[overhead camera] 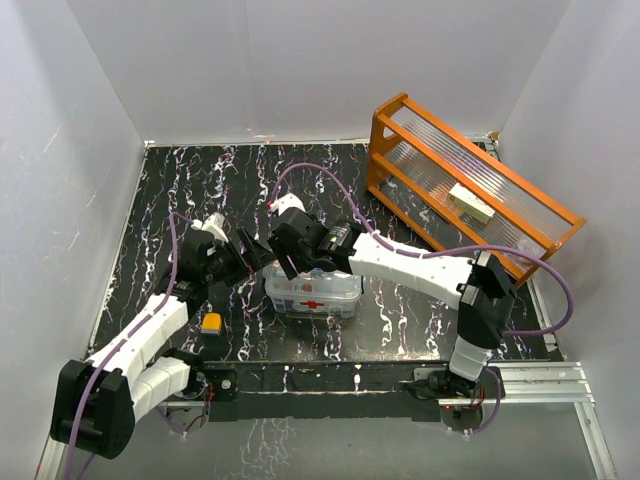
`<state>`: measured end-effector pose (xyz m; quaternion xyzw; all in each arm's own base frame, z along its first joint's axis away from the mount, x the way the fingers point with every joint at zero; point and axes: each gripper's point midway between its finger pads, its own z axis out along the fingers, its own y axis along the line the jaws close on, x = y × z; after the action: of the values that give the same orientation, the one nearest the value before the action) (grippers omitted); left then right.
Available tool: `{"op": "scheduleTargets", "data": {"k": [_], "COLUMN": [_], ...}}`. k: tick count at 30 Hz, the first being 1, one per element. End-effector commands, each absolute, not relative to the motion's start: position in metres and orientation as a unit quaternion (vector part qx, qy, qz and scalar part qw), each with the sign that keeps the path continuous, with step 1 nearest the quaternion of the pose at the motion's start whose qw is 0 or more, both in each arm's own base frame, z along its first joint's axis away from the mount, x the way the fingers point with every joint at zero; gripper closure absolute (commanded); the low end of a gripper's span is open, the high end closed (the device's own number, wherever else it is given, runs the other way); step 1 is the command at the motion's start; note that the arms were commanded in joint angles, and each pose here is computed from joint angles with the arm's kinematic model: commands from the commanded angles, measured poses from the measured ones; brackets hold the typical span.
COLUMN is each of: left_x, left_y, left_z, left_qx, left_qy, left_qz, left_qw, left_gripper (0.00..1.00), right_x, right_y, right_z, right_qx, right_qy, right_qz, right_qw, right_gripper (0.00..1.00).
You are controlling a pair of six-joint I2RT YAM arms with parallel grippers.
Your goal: Organize the medicine kit
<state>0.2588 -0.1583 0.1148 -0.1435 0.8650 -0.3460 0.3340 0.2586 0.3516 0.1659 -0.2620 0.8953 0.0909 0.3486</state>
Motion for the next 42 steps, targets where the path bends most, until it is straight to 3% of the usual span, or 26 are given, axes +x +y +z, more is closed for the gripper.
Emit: {"op": "scheduleTargets", "data": {"k": [1,7,15,31,42], "left_x": [0.257,0.248,0.237,0.234,0.214], "left_y": [-0.180,-0.186,-0.193,-0.170,-0.181], "left_z": [0.119,0.111,0.112,0.125,0.140], "left_qx": [-0.129,-0.138,-0.146,-0.146,-0.039], "left_qy": [0.843,0.834,0.821,0.852,0.874], "left_qz": [-0.413,-0.441,-0.480,-0.408,-0.416], "left_qw": [0.321,0.301,0.274,0.293,0.250], "left_gripper": [0.01,0.01,0.02,0.30,0.33], "right_x": [0.246,0.228,0.234,0.246,0.248], "right_y": [0.356,0.346,0.348,0.345,0.344], "right_z": [0.161,0.123,0.132,0.140,0.135], "right_qx": [-0.329,-0.348,-0.314,-0.272,-0.265], "right_qy": [0.882,0.900,0.908,0.914,0.916], "right_qz": [0.095,0.073,0.076,0.078,0.079], "right_qw": [0.323,0.250,0.267,0.290,0.290], "right_gripper": [0.37,0.38,0.38,0.38,0.38]}}
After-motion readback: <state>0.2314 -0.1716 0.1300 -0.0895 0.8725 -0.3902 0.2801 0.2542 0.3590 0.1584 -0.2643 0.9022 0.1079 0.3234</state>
